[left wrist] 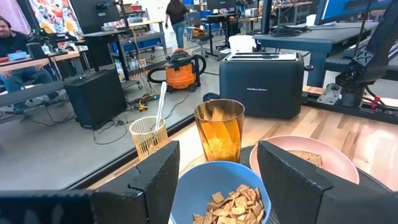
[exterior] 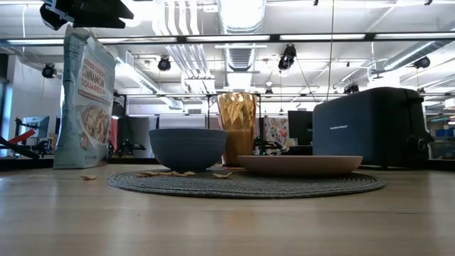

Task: Arrange a breakfast setting
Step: Put the red apple to the bottom of the blue bowl and plate on the grey table placemat, then put the blue spoon to the left the blue bowl on the gray table placemat

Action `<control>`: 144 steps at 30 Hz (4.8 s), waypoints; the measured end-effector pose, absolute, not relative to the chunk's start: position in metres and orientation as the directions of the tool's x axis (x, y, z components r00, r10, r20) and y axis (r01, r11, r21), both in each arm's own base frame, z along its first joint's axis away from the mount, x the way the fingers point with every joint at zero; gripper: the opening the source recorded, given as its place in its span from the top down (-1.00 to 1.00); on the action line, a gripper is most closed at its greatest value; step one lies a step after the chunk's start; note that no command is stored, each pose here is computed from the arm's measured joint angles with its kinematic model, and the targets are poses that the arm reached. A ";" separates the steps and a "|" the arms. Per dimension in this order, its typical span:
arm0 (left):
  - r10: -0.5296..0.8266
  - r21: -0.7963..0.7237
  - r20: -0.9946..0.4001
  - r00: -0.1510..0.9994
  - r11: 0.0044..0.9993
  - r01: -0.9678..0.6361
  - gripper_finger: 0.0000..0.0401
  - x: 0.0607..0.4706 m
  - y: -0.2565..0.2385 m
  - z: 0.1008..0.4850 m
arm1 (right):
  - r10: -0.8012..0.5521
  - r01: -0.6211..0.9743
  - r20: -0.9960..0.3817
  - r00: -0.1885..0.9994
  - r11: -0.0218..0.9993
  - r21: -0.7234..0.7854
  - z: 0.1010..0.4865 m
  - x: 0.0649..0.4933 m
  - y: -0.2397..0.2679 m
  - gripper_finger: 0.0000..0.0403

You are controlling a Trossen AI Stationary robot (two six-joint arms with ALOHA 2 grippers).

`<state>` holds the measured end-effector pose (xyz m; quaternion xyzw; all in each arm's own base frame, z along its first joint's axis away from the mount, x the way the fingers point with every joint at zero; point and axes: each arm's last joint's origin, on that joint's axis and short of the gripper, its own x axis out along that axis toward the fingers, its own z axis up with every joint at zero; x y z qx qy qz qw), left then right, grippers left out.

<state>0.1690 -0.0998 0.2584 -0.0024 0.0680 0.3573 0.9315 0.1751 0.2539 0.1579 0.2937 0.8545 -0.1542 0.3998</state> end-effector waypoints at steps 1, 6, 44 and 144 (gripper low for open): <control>0.666 0.046 -0.129 0.735 0.745 -0.666 0.00 0.169 -0.100 0.258 | 0.379 0.621 -0.770 -0.514 0.783 -0.029 0.156 0.174 0.253 -0.09; 0.667 0.058 -0.130 0.734 0.744 -0.666 0.00 0.168 -0.099 0.258 | 0.372 0.617 -0.763 -0.529 0.786 -0.044 0.151 0.171 0.249 -0.09; 0.667 0.053 -0.130 0.734 0.743 -0.667 0.00 0.169 -0.099 0.258 | -0.057 0.372 -0.709 0.702 0.879 0.297 0.289 0.182 0.189 0.39; 0.583 0.225 -0.363 0.727 0.812 -0.538 0.00 0.287 0.013 0.316 | -0.546 0.536 -0.412 0.729 0.830 -0.153 0.292 0.292 0.071 -0.07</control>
